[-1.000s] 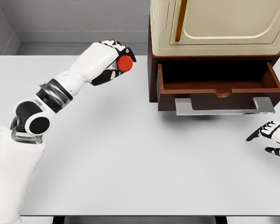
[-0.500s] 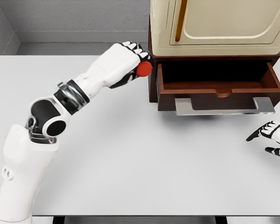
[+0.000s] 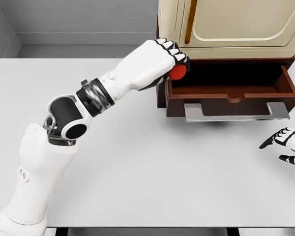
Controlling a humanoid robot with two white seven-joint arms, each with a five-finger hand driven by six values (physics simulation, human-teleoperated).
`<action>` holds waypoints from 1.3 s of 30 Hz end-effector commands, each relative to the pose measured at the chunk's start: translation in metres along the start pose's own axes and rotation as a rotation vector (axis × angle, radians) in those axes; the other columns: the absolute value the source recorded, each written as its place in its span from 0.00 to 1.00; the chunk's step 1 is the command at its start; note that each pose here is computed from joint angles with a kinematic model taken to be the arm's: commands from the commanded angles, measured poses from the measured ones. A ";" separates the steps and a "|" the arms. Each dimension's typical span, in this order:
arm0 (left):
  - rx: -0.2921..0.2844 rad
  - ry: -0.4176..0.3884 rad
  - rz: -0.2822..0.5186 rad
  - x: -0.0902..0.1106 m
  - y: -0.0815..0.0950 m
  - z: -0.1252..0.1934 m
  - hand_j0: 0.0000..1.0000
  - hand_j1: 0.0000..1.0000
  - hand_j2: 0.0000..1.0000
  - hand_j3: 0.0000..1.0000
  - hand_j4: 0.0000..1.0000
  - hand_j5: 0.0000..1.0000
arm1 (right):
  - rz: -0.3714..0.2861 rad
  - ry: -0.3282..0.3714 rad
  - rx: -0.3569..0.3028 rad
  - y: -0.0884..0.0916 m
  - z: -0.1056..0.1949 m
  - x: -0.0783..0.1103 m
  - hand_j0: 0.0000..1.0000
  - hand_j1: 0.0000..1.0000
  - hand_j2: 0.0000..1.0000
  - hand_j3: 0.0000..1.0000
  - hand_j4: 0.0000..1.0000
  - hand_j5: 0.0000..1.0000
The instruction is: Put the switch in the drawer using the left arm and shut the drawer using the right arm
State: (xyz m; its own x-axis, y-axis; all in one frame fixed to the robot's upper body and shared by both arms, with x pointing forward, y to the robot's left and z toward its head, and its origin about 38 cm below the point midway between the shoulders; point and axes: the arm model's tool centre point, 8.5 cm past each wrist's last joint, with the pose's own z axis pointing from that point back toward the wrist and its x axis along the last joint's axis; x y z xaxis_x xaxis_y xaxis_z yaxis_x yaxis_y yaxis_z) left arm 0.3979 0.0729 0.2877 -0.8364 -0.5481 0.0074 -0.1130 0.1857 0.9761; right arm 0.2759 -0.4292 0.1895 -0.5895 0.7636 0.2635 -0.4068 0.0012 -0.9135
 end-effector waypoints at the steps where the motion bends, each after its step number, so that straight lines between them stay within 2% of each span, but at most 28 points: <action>1: -0.011 -0.013 -0.010 0.012 -0.005 -0.011 0.40 0.40 0.40 0.40 0.40 0.40 | -0.004 -0.001 -0.003 -0.001 0.000 0.000 0.67 0.67 0.67 0.67 0.67 0.67; 7: -0.023 -0.011 -0.026 0.020 -0.006 -0.035 0.39 0.39 0.39 0.39 0.39 0.39 | -0.004 -0.001 -0.003 -0.001 0.000 0.000 0.67 0.67 0.67 0.67 0.67 0.67; 8: -0.047 -0.007 -0.042 0.019 -0.011 -0.038 0.39 0.39 0.39 0.39 0.39 0.39 | -0.004 -0.001 -0.003 -0.001 0.000 0.000 0.67 0.67 0.67 0.67 0.67 0.67; 16: -0.083 -0.019 -0.072 0.016 -0.013 -0.052 0.39 0.39 0.39 0.39 0.39 0.39 | -0.005 0.001 -0.003 -0.001 0.000 0.000 0.67 0.67 0.67 0.67 0.67 0.67; 19: -0.113 -0.028 -0.077 0.015 -0.019 -0.059 0.39 0.39 0.39 0.39 0.39 0.39 | -0.005 0.001 -0.003 -0.001 0.000 0.000 0.67 0.67 0.67 0.67 0.67 0.67; 24: -0.144 -0.044 -0.129 0.022 -0.024 -0.065 0.39 0.39 0.39 0.39 0.39 0.39 | -0.004 -0.001 -0.003 -0.001 0.000 0.000 0.67 0.67 0.67 0.67 0.67 0.67; 34: -0.153 -0.054 -0.158 0.026 -0.023 -0.069 0.40 0.40 0.40 0.40 0.40 0.40 | -0.004 -0.001 -0.003 -0.001 0.000 0.000 0.67 0.67 0.67 0.67 0.67 0.67; 35: -0.151 -0.060 -0.159 0.027 -0.023 -0.069 0.49 0.49 0.49 0.49 0.49 0.49 | -0.004 -0.001 -0.003 -0.001 0.000 0.000 0.67 0.67 0.67 0.67 0.67 0.67; 37: -0.155 -0.064 -0.161 0.029 -0.024 -0.069 0.82 0.82 0.82 0.82 0.82 0.82 | -0.004 -0.001 -0.003 -0.001 0.000 0.000 0.67 0.67 0.67 0.67 0.67 0.67; 39: -0.153 -0.068 -0.163 0.029 -0.024 -0.069 0.85 0.85 0.85 0.85 0.85 0.85 | -0.004 -0.001 -0.003 -0.001 0.000 0.000 0.67 0.67 0.67 0.67 0.67 0.67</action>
State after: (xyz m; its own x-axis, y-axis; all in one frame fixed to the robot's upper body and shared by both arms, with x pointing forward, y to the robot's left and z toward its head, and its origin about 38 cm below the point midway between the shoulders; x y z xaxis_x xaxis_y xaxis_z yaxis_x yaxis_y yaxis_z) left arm 0.4140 -0.0036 0.2804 -0.8467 -0.5063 -0.1633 -0.1714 -0.0310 0.9847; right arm 0.2759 -0.4291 0.1896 -0.5899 0.7633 0.2635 -0.4066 0.0011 -0.9136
